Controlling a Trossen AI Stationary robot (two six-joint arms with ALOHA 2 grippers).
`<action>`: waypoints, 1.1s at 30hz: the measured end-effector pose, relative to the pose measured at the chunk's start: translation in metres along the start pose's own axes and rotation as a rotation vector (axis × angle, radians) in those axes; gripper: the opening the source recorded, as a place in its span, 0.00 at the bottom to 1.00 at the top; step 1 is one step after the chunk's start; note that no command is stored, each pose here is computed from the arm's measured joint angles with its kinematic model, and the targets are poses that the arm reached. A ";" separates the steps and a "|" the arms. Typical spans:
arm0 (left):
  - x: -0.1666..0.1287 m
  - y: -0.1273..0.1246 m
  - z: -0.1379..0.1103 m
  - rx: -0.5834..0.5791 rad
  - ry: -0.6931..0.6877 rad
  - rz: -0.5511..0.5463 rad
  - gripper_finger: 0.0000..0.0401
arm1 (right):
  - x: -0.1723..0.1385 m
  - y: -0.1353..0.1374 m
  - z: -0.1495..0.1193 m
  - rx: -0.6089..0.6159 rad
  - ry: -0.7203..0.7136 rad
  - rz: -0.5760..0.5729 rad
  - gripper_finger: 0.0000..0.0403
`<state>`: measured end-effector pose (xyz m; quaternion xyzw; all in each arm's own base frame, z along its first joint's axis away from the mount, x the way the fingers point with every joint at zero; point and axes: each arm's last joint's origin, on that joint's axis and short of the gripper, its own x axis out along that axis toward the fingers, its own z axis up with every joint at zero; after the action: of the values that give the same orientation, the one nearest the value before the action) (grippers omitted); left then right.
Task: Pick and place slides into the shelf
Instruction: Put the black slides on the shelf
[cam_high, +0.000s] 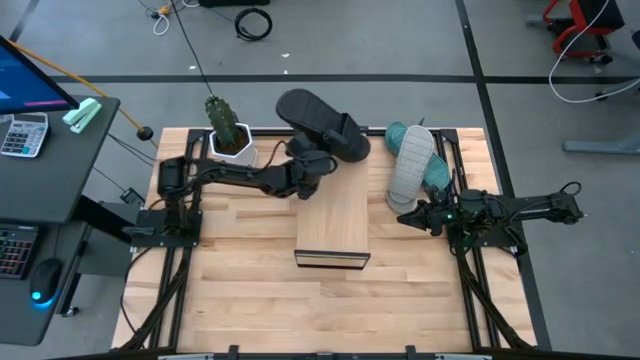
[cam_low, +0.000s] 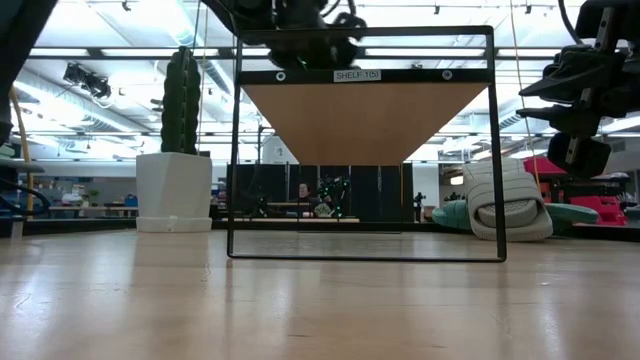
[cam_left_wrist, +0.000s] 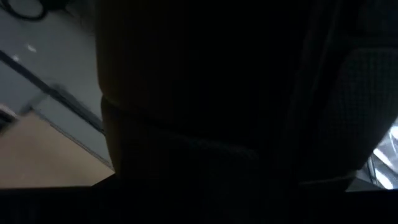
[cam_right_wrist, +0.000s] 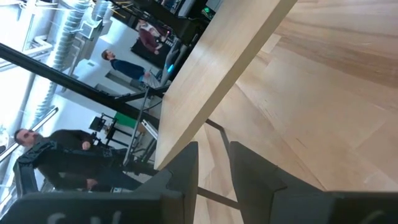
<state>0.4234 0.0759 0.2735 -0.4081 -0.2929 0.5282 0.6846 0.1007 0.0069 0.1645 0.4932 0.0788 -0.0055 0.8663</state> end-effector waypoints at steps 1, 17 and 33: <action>0.002 -0.003 -0.006 0.010 0.003 -0.011 0.58 | 0.000 0.000 0.000 0.000 0.000 -0.001 0.24; 0.016 -0.015 -0.018 0.062 -0.015 -0.006 0.58 | 0.000 0.000 0.000 0.022 0.001 -0.001 0.24; 0.007 0.009 -0.045 -0.067 -0.071 0.066 0.58 | 0.000 0.000 0.000 0.015 0.005 0.000 0.24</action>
<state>0.4585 0.0726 0.2434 -0.4211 -0.3209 0.5544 0.6421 0.1008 0.0070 0.1643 0.4995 0.0808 -0.0047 0.8625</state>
